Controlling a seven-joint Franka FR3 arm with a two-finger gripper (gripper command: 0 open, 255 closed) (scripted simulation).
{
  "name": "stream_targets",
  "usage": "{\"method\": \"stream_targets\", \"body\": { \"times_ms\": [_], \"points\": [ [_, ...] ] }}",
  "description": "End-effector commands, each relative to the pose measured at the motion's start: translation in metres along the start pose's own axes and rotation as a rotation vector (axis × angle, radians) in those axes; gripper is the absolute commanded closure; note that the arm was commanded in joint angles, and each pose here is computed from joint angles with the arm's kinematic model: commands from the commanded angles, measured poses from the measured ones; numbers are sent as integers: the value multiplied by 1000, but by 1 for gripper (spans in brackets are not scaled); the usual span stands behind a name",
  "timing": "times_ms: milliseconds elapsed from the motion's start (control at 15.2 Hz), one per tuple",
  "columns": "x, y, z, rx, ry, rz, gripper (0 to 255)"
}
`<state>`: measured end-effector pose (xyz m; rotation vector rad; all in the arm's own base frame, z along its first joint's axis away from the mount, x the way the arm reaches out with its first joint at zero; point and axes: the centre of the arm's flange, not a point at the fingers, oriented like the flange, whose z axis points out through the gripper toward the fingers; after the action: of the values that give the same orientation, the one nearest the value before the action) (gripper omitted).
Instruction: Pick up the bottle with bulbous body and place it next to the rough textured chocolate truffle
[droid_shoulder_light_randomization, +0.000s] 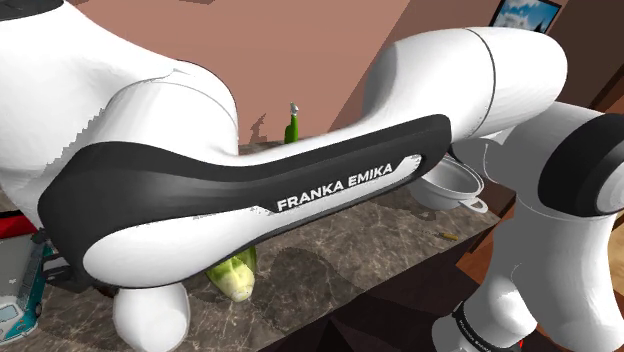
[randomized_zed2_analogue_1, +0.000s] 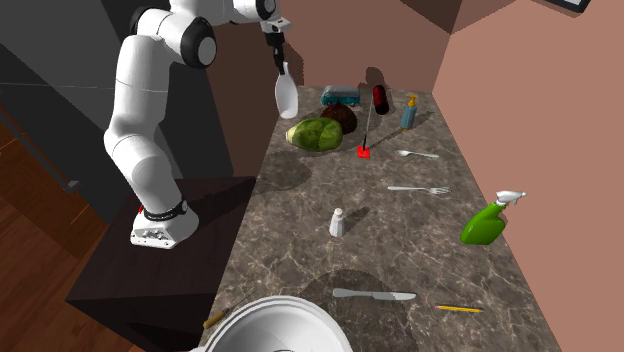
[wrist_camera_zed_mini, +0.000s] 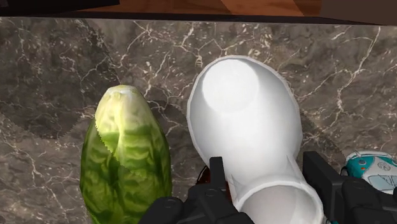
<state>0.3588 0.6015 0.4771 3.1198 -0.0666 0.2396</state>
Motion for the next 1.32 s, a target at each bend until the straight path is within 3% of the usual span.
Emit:
{"method": "stream_targets", "body": {
  "times_ms": [0,726,1254],
  "points": [
    [-2,-1,10,1,0,0,255],
    [-11,-2,67,1,0,0,255],
    [-11,-2,70,1,0,0,255]
  ]
}}
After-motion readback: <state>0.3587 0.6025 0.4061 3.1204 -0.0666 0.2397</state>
